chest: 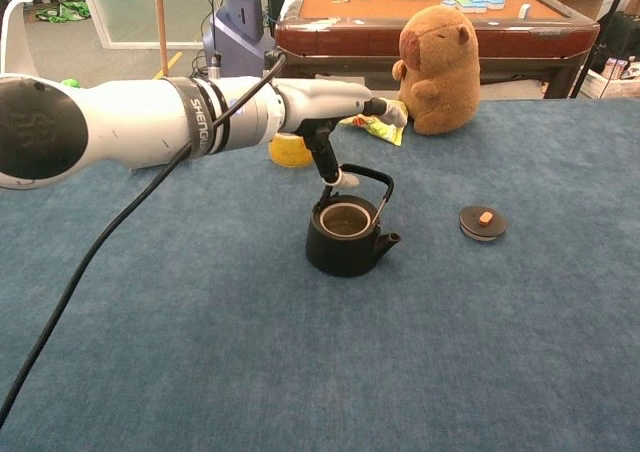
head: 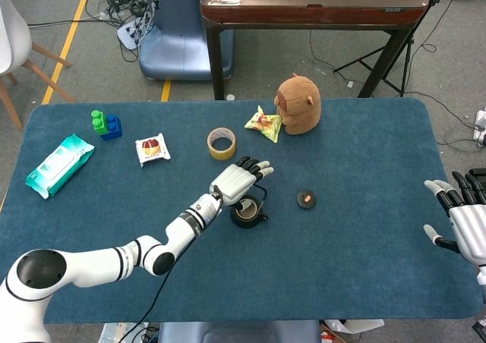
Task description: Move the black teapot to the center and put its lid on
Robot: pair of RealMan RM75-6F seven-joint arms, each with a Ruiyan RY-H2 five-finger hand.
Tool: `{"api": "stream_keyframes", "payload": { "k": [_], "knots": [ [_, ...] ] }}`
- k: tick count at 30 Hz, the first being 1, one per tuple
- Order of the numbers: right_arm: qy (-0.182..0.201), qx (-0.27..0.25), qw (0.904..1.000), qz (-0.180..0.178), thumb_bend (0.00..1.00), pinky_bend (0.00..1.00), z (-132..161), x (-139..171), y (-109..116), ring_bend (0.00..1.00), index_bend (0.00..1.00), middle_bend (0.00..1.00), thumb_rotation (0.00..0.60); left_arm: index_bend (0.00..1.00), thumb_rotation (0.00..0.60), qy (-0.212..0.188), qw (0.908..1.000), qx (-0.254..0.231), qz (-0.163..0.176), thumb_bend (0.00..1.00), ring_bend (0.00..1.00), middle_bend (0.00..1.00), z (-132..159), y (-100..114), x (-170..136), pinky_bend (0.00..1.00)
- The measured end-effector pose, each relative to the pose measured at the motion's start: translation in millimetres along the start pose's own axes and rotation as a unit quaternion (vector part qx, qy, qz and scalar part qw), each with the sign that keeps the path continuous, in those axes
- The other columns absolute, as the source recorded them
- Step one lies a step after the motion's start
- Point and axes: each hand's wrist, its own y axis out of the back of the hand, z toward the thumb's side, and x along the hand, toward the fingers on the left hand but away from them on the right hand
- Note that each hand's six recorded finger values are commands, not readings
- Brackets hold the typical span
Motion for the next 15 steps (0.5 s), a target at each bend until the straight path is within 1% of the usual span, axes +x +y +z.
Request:
{"api": "stream_keyframes", "payload": {
  "k": [4,7,10,15],
  "knots": [
    [0.004,0.001,1.0,-0.001,0.23,0.03,2.6,-1.3,1.1,0.01,0.17,0.21,0.6,0.0,0.6,-0.002,1.0,-0.002,0.004,0.27,0.0,0.0,-1.0,3.7,-4.9,0.0],
    [0.008,0.001,1.0,-0.001,0.23,0.03,4.8,-2.1,2.1,0.01,0.17,0.21,0.6,0.0,0.6,-0.003,0.9999,-0.002,0.013,0.27,0.0,0.0,-3.2,9.2,-11.4,0.0],
    [0.011,0.001,0.9999,0.001,0.23,0.04,6.4,-2.9,1.9,0.01,0.17,0.21,0.6,0.01,0.6,-0.003,0.9996,-0.003,0.027,0.27,0.0,0.0,-6.7,17.4,-21.1,0.0],
    [0.019,0.0,0.9998,0.01,0.23,0.09,12.1,-5.9,-0.3,0.04,0.17,0.22,0.6,0.02,0.6,0.005,0.9984,-0.008,0.056,0.27,0.0,0.0,-21.4,36.9,-45.5,0.0]
  ]
}}
